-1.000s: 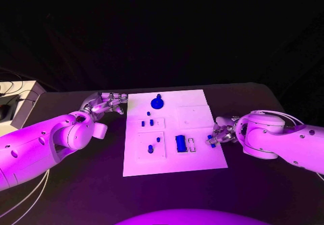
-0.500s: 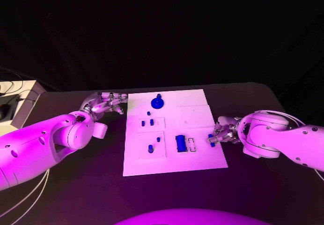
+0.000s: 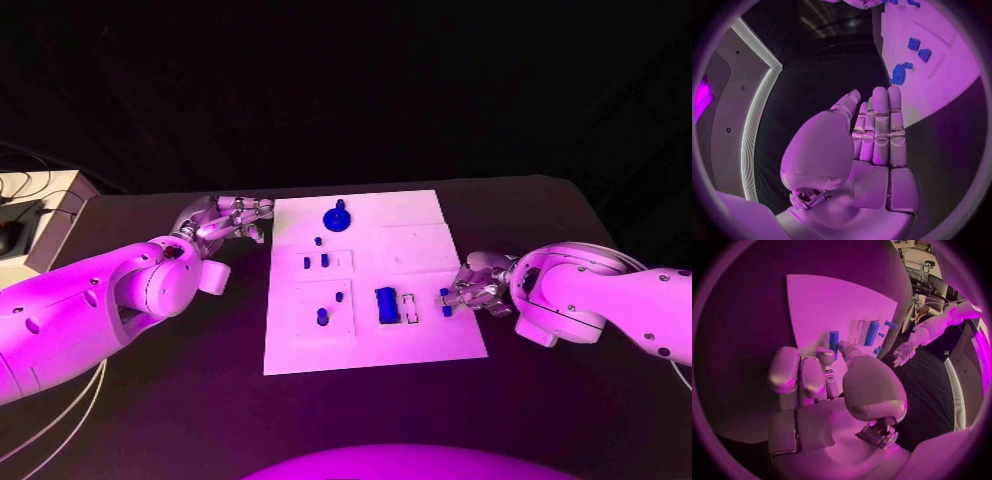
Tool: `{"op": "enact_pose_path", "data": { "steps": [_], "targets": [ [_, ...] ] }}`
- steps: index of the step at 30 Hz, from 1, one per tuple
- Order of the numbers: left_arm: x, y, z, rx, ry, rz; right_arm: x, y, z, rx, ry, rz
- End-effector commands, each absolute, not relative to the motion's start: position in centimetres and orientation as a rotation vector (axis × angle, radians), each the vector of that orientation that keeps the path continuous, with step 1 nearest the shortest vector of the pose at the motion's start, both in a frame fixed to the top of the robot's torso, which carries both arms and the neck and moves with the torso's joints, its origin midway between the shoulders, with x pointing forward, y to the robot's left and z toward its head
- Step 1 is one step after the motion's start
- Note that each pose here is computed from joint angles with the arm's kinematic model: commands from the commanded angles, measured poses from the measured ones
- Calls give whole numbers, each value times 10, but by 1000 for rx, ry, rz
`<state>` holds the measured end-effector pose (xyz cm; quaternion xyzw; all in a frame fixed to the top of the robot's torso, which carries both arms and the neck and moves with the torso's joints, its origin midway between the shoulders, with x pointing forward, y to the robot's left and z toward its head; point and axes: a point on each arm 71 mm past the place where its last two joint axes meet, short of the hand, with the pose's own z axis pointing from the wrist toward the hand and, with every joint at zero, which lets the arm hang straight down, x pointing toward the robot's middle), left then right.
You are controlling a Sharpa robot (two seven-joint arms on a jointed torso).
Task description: Assemble the parts on the task board
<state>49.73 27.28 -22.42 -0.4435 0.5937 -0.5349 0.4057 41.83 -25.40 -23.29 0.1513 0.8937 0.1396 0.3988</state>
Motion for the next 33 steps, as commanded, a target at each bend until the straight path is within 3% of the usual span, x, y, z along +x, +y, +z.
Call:
{"op": "enact_pose_path", "data": {
  "steps": [1, 22, 33],
  "targets": [
    [497, 272, -224, -1121, 1500, -1361, 415, -246, -229, 429, 2275, 418],
    [496, 270, -223, -1118, 1503, -1369, 416, -207, -229, 312, 2285, 478],
    [496, 271, -223, -1119, 1504, -1367, 416, -204, -237, 281, 2302, 458]
  ]
}}
